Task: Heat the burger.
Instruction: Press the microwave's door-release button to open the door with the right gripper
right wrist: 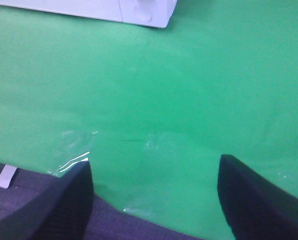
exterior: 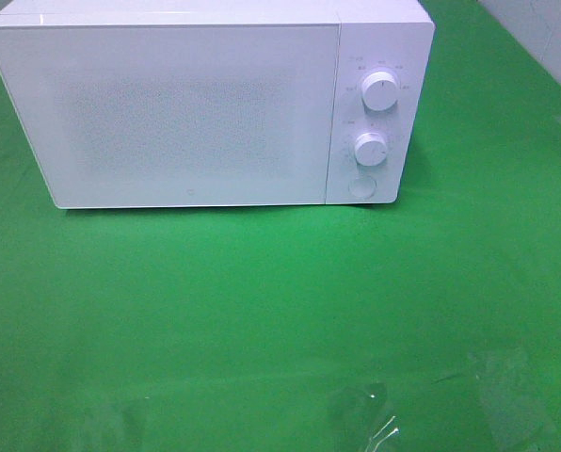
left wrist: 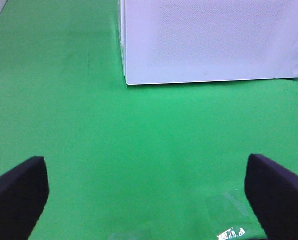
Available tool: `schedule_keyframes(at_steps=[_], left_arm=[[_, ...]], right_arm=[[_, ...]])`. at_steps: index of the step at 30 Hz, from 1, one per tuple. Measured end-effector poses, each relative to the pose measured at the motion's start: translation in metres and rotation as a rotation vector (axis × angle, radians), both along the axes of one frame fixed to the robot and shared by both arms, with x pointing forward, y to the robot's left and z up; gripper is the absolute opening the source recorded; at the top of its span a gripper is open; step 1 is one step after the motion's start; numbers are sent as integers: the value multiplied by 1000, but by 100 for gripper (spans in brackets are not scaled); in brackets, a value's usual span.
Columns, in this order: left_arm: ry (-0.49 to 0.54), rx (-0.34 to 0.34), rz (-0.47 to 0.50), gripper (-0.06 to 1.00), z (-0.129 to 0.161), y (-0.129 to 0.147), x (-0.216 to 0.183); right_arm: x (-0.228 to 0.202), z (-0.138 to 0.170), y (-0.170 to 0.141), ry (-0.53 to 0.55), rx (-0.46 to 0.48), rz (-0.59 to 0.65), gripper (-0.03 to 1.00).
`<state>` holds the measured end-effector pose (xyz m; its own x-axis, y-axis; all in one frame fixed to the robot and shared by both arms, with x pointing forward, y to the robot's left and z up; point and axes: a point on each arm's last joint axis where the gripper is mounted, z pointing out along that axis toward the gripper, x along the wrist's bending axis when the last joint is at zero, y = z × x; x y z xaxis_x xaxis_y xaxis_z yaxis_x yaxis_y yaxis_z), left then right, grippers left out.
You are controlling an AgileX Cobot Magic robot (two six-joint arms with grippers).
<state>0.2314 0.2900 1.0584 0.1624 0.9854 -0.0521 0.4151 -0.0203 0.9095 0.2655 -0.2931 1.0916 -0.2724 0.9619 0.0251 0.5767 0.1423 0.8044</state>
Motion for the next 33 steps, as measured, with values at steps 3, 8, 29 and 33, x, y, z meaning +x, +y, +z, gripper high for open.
schedule_keyframes(at_steps=[3,8,29,33], left_arm=[[0,0,0,99,0,0,0],[0,0,0,99,0,0,0],[0,1,1,99,0,0,0],[0,1,1,99,0,0,0]], right_arm=[[-16,-6,-7,-74,-4,-52,66],[-31,-16,-11,-146,8,-119,67],[-31,-33,-10,-215,45,-200,76],[-31,-33,-10,-215,45,-200,76]])
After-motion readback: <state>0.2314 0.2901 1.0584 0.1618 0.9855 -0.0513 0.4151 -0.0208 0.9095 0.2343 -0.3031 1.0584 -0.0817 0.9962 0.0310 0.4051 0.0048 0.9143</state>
